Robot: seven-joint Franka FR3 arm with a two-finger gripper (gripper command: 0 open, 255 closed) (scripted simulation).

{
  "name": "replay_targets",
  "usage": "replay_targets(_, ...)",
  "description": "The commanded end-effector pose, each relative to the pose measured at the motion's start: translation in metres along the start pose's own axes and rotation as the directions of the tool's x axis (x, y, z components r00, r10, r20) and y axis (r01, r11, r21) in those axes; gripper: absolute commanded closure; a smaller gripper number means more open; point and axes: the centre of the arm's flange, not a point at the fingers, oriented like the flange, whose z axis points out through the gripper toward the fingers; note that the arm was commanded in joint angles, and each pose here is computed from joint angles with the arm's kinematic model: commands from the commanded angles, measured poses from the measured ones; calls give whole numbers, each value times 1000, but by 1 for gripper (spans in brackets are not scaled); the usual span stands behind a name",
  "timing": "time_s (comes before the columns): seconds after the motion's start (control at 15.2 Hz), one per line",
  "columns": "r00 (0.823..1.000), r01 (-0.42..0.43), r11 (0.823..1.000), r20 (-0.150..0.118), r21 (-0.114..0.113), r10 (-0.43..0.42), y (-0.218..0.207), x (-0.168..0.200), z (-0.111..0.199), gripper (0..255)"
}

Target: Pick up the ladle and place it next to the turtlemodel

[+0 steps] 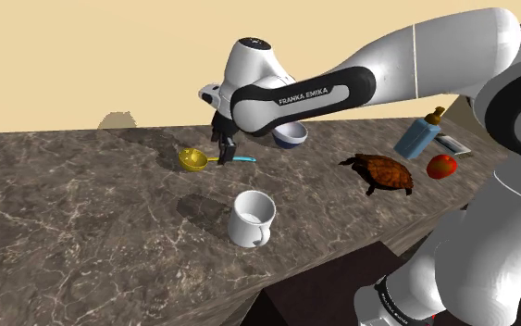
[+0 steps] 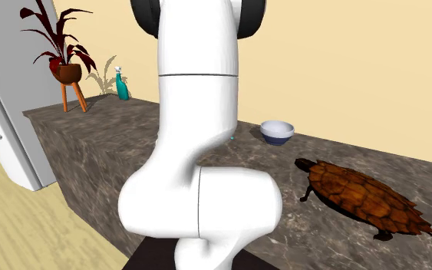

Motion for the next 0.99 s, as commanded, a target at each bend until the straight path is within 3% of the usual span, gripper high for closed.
replay_targets(0.0,1000,21,1000,-5,-2,-21,-1,6,11,0)
replay_targets(0.4,1000,21,1000,-5,-2,-21,-1,6,46,0)
replay_targets(0.92,1000,21,1000,-5,-2,-21,-1,6,45,0)
